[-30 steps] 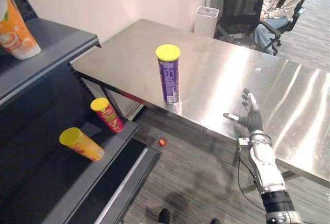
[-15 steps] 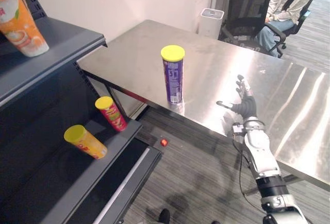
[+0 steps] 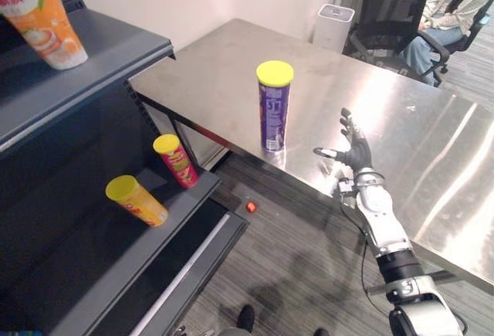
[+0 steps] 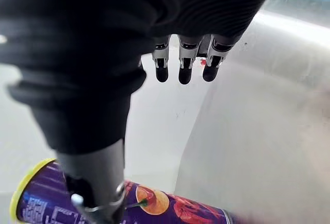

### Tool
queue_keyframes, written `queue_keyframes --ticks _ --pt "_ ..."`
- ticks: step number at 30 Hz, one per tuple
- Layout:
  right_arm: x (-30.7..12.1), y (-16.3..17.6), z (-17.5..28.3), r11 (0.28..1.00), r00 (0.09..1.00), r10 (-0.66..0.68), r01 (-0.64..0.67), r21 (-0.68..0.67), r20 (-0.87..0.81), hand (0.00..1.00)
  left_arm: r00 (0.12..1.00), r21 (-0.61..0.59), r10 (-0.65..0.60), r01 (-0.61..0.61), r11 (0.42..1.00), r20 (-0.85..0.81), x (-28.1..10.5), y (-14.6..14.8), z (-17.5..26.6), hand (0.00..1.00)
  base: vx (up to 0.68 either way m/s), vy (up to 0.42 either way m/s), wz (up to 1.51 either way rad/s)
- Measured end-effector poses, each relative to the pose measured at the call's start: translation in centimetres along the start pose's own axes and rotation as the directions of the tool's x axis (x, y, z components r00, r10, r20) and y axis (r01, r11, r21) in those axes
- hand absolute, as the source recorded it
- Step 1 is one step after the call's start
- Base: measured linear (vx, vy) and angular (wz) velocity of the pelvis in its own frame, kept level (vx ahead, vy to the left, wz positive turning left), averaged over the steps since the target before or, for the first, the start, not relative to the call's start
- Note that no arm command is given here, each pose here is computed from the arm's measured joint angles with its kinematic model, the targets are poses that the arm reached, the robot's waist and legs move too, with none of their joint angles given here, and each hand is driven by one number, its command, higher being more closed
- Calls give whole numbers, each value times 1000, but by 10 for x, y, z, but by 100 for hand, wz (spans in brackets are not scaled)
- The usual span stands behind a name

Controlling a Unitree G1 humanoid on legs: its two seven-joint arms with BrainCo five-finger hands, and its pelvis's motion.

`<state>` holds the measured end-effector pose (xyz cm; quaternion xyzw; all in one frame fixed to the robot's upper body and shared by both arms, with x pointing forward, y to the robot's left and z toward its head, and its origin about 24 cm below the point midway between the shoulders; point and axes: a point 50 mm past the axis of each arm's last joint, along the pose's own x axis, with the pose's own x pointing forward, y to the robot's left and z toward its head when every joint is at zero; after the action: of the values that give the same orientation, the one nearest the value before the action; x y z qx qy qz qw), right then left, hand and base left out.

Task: Put the gum and the chips on the shelf.

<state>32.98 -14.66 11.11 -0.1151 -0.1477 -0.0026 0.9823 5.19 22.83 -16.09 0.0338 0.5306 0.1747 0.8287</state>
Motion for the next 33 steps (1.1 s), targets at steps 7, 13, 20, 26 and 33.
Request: queue_keyframes --ticks 7,13,20,26,33 --pt "8 0 10 1000 999 -22 21 20 32 0 1000 -5 8 -8 1000 1 0 0 0 0 -18 -7 11" --pt "12 1 15 999 998 -31 30 23 52 0 1000 -9 12 -12 1000 1 0 1 1 0 -19 -9 14" --pt "21 5 21 998 998 -28 24 55 58 0 1000 -19 21 -21 1000 8 1 2 4 0 6 -2 8" --pt "25 6 27 998 997 -26 22 57 71 0 1000 -29 23 -22 999 18 1 2 7 0 -4 -5 8" --pt "38 7 46 999 991 -21 14 48 133 0 1000 -29 23 -23 999 19 1 1 8 0 -9 -3 10"
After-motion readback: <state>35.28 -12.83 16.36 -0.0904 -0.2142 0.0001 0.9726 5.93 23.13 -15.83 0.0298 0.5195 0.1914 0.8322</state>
